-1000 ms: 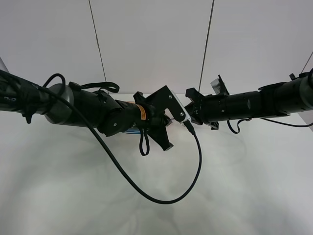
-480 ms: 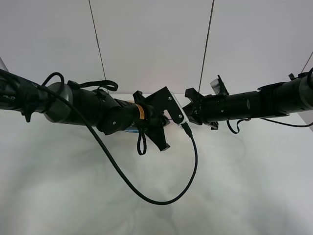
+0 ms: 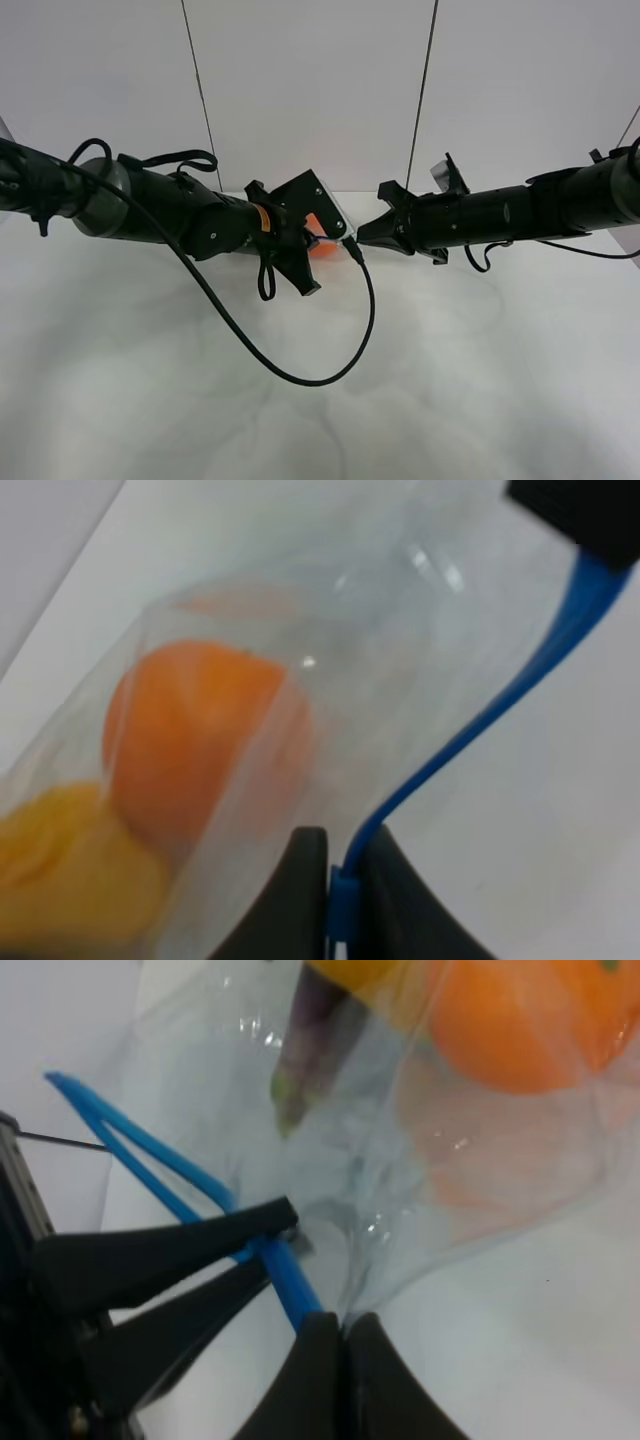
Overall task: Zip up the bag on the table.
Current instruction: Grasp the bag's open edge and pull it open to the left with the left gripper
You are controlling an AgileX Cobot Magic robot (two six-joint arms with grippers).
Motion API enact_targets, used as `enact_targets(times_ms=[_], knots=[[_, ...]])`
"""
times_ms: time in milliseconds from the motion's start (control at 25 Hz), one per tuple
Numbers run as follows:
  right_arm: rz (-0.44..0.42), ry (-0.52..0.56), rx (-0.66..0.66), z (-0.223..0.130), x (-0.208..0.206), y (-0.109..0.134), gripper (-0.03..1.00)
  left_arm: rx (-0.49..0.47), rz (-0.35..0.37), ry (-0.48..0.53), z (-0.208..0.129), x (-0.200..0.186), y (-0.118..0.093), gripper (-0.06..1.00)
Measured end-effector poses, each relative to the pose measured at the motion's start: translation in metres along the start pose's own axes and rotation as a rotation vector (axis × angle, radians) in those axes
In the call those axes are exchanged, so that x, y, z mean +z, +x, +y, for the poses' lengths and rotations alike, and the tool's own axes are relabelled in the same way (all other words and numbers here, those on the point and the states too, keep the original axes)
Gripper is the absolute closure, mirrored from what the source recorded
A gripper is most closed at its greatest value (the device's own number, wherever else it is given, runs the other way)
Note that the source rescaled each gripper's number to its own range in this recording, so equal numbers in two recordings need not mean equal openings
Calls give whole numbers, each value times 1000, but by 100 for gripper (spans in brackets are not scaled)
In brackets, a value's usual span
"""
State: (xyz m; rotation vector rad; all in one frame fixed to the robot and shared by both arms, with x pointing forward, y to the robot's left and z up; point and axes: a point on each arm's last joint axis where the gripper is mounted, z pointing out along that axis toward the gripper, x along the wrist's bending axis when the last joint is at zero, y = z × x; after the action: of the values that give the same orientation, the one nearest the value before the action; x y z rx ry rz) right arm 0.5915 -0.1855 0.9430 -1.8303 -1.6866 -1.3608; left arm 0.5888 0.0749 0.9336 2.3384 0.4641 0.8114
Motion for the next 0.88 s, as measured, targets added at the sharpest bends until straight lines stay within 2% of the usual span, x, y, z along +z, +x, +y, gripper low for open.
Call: enact_targets(times_ms=[360, 880], knots=[[-11, 0, -5, 0, 0, 0, 97, 23, 13, 23, -8, 0, 9, 94], [-13, 4, -8, 0, 1, 0, 97, 39, 66, 68, -30, -3, 38, 94]])
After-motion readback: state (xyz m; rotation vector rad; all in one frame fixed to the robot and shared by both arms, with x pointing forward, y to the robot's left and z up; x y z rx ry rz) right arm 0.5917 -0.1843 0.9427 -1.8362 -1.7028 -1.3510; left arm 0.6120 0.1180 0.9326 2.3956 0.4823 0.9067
